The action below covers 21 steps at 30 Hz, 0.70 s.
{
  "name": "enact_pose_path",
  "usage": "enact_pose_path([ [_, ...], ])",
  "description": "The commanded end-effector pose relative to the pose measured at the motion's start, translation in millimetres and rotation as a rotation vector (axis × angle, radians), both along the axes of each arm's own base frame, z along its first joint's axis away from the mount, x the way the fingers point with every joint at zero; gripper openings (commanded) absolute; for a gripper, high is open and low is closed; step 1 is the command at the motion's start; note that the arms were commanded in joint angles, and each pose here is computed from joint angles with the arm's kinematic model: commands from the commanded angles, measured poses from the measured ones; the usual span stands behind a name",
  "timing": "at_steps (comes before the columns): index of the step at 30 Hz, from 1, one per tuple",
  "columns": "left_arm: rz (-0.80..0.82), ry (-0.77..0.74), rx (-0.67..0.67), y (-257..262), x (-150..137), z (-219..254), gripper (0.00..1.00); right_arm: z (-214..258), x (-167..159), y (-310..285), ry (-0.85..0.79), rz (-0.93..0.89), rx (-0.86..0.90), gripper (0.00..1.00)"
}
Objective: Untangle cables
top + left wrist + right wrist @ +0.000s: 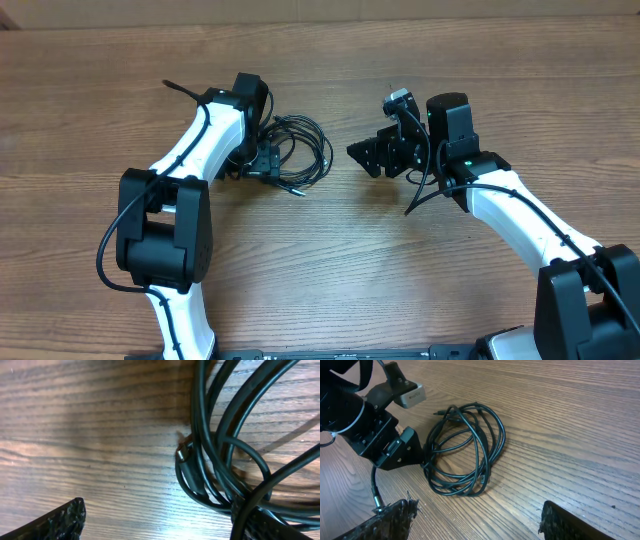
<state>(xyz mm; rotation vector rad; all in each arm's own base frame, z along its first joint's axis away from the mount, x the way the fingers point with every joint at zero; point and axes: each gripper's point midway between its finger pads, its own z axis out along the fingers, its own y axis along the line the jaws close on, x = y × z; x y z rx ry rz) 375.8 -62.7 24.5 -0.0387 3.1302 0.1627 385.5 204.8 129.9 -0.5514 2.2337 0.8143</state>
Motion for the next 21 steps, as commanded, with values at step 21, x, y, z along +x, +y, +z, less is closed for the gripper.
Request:
enact_pose_path([
  [21, -0.427, -0.130, -0.093, -35.0, 35.7, -2.7, 0.98, 16.1, 2.2, 2.7, -0.042, 0.005, 0.012, 0.81],
])
